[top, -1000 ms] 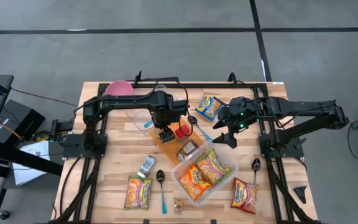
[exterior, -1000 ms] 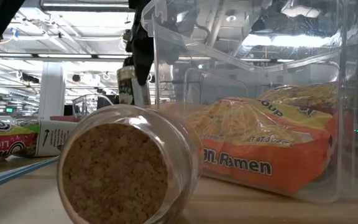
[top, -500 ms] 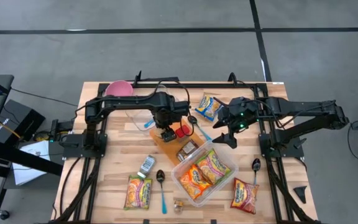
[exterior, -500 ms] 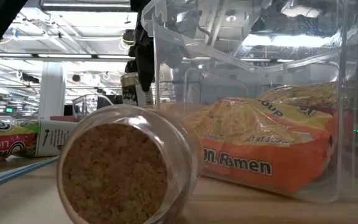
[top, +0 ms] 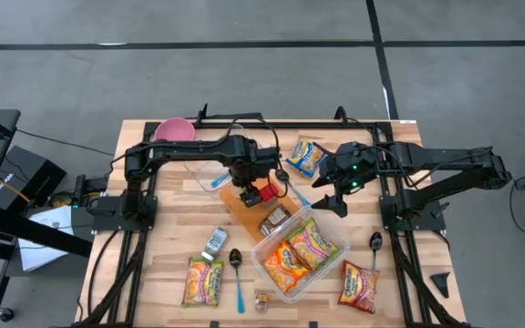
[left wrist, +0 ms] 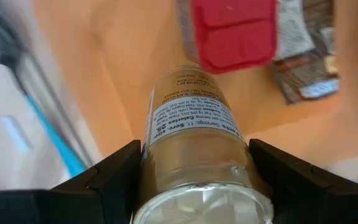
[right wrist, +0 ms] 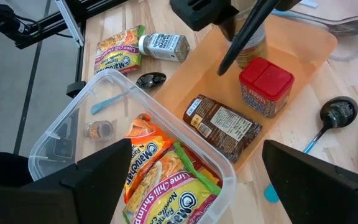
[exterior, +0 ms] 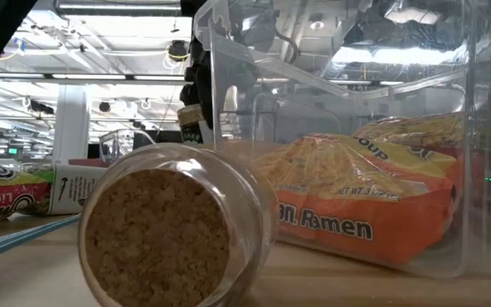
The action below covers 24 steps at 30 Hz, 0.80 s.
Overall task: Pick & Place Food Item
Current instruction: Put the golden seasoning bottle into the orange bin
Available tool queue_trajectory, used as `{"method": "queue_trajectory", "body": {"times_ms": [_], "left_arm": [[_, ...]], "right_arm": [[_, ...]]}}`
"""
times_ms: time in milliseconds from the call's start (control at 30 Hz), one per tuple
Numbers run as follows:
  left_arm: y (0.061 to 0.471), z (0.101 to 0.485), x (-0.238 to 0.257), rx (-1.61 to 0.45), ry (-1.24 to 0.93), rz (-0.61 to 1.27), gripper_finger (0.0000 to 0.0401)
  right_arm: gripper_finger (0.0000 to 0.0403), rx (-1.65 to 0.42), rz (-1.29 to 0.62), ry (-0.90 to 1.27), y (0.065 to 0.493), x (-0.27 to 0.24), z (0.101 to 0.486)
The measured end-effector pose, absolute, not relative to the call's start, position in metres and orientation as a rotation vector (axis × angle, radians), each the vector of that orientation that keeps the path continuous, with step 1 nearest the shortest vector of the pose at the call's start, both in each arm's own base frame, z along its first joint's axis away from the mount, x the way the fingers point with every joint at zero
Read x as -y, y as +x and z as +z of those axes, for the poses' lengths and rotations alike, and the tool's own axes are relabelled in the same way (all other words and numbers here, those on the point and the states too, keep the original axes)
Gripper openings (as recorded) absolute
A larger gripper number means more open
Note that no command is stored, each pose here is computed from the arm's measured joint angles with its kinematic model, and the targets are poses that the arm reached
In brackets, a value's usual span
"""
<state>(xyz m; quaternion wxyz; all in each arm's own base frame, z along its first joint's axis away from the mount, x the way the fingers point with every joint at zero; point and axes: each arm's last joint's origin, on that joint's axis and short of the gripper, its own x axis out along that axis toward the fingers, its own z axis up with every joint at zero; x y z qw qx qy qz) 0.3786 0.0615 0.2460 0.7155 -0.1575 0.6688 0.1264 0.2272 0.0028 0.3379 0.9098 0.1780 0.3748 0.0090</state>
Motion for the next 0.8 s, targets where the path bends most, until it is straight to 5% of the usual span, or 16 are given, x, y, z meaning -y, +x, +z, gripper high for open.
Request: {"method": "queue_trajectory", "body": {"times_ms": [267, 800], "left_arm": [[0.386, 0.247, -0.065, -1.394, -0.292, 0.33, 0.0331], [0.378, 0.28, -0.068, -1.242, -0.178, 0.388, 0.0284]], "right_arm": [[0.0356, -0.773, 0.019, 0.367, 0.227, -0.003, 0.338], [0.0356, -0.774, 0.015, 0.378, 0.227, -0.003, 0.338]]}}
